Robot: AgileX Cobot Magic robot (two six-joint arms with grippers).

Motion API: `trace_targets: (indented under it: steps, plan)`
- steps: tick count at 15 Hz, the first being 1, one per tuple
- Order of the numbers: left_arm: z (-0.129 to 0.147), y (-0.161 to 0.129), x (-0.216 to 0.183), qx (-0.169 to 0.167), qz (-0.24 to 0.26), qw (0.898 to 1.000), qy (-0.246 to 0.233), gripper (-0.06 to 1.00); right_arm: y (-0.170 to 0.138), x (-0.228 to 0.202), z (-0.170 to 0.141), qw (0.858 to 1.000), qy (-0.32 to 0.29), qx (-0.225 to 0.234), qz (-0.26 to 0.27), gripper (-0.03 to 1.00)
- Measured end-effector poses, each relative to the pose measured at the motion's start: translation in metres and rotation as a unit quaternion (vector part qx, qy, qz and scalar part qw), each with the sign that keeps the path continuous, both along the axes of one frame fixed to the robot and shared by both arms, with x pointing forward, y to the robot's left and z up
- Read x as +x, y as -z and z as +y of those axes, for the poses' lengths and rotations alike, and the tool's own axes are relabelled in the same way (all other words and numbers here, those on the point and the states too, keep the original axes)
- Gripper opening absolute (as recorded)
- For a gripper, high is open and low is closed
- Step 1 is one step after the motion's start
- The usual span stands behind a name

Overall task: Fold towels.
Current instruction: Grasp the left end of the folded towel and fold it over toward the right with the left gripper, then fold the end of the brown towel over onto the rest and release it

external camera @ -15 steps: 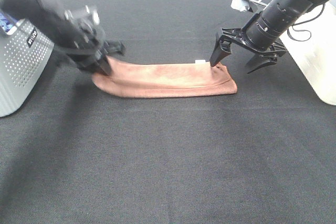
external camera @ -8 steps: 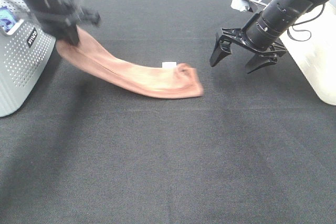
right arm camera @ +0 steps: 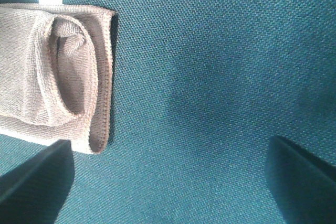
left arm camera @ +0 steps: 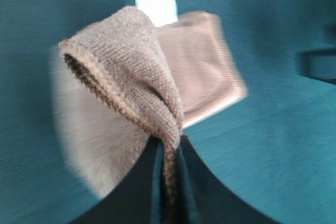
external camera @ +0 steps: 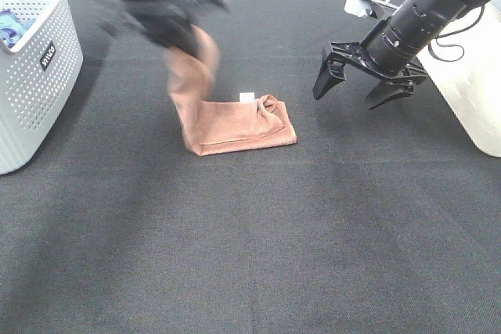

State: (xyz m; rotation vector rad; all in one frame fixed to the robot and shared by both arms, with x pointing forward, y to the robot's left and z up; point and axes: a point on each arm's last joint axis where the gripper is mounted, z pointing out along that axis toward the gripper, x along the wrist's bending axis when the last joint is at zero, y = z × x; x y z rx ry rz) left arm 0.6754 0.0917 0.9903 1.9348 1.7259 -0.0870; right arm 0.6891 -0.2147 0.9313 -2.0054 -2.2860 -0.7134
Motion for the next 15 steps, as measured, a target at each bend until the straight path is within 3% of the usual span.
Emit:
trace_targets:
  steps: [2,3,5,7,8,9,10,13,15]
  plan:
    - [-0.015,0.033,0.007,-0.016,0.007,1.0,-0.015,0.04,0.0,0.0,0.0,1.0,0.0,0.0,0.0,0.92]
    - [-0.015,0.033,0.007,-0.016,0.007,1.0,-0.015,0.04,0.0,0.0,0.0,1.0,0.0,0.0,0.0,0.92]
    - [-0.028,0.061,0.013,-0.046,0.029,0.998,-0.033,0.08,0.0,0.0,0.0,1.0,0.0,0.0,0.0,0.92]
    - [-0.039,0.073,0.015,-0.059,0.04,0.997,-0.035,0.23,0.0,0.0,0.0,1.0,0.0,0.0,0.0,0.92]
    - [-0.042,0.075,0.016,-0.068,0.038,0.996,-0.042,0.35,0.0,0.0,0.0,1.0,0.0,0.0,0.0,0.92]
    - [-0.047,0.072,0.018,-0.094,0.029,0.993,-0.059,0.53,0.0,0.0,0.0,1.0,0.002,0.002,0.0,0.92]
    - [-0.049,0.069,0.02,-0.112,0.021,0.991,-0.069,0.61,0.0,0.0,0.001,1.0,0.004,0.006,0.001,0.92]
    - [-0.051,0.058,0.025,-0.13,-0.021,0.989,-0.066,0.68,-0.002,-0.002,0.004,0.999,0.008,0.027,0.015,0.92]
    - [-0.031,0.024,0.037,-0.113,-0.098,0.988,-0.036,0.68,-0.007,-0.004,0.009,0.998,-0.001,0.059,0.02,0.92]
